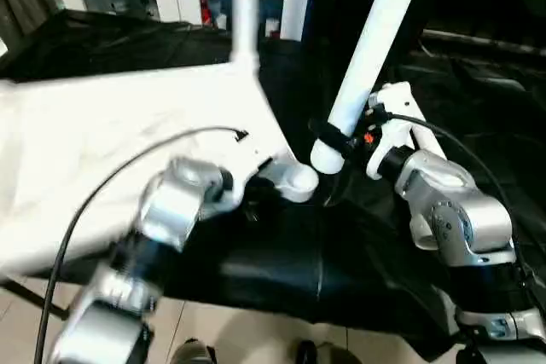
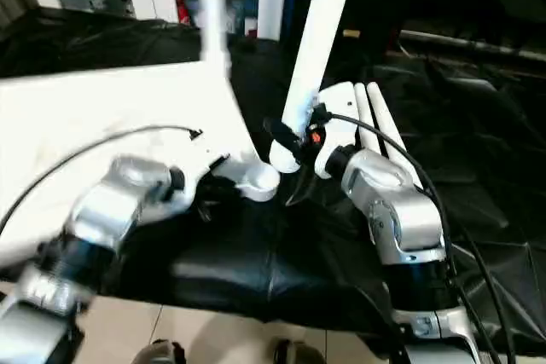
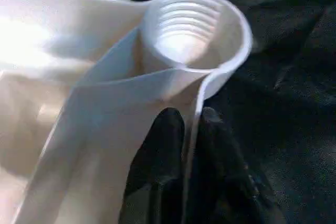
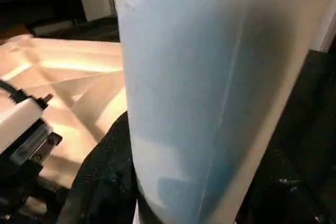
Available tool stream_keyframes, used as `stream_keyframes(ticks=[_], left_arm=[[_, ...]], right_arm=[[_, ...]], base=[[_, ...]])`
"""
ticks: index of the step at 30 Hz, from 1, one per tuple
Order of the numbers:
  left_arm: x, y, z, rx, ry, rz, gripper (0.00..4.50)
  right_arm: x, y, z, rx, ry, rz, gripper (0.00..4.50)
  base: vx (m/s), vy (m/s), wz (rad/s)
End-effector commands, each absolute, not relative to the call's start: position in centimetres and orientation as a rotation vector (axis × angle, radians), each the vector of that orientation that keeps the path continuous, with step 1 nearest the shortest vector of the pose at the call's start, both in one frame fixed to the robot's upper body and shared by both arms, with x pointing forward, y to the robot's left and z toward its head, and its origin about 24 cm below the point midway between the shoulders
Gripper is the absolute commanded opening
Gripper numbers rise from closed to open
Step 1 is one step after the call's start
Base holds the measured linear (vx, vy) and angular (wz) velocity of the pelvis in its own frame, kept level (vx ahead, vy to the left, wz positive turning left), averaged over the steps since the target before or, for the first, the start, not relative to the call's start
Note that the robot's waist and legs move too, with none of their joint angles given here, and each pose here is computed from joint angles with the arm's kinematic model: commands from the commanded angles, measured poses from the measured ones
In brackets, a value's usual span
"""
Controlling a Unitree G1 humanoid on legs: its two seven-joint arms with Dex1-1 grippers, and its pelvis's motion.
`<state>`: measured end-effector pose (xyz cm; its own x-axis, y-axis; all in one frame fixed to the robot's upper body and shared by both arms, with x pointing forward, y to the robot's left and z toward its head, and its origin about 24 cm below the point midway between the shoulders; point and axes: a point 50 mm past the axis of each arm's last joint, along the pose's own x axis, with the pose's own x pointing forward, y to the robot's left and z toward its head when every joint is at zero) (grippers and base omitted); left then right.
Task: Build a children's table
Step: Rotate table base
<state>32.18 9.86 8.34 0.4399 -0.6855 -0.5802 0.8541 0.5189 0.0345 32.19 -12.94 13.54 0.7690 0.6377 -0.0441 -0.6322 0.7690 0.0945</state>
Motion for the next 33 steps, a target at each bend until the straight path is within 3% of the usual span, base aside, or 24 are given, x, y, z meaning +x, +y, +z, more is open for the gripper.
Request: stream_keyframes(ticks=[1,3,4,9,10,30,33], left_arm=[[32.1,9.7,8.4,0.368,0.486,-1.018,0.23],[31.9,9.8,8.5,0.411,0.457,-1.048,0.07],[31.8,9.8,8.7,0.394,0.446,-1.063,0.54],[31.8,10.3,9.3,0.403,0.433,-1.073,0.71],[32.0,10.6,9.4,0.454,0.407,-1.052,1.03],[31.3,13.8,8.8,0.485,0.544,-0.976,1.03],[31.4,13.9,8.9,0.483,0.527,-0.966,0.64]], right_arm=[[32.2,-13.5,13.6,0.081,0.081,0.669,1.90],[32.2,-13.6,13.6,0.080,0.083,0.669,1.90],[32.3,-13.6,13.6,0.079,0.085,0.668,1.90],[32.3,-13.7,13.5,0.074,0.089,0.673,1.90],[32.3,-13.7,13.5,0.073,0.091,0.677,1.90],[32.8,-13.0,13.6,0.071,0.083,0.699,1.90],[32.7,-12.9,13.6,0.074,0.083,0.703,1.90]], base=[[0.000,0.000,0.00],[0.000,0.000,0.00],[0.000,0.000,0.00],[0.000,0.000,0.00],[0.000,0.000,0.00],[0.000,0.000,0.00],[0.000,0.000,0.00]])
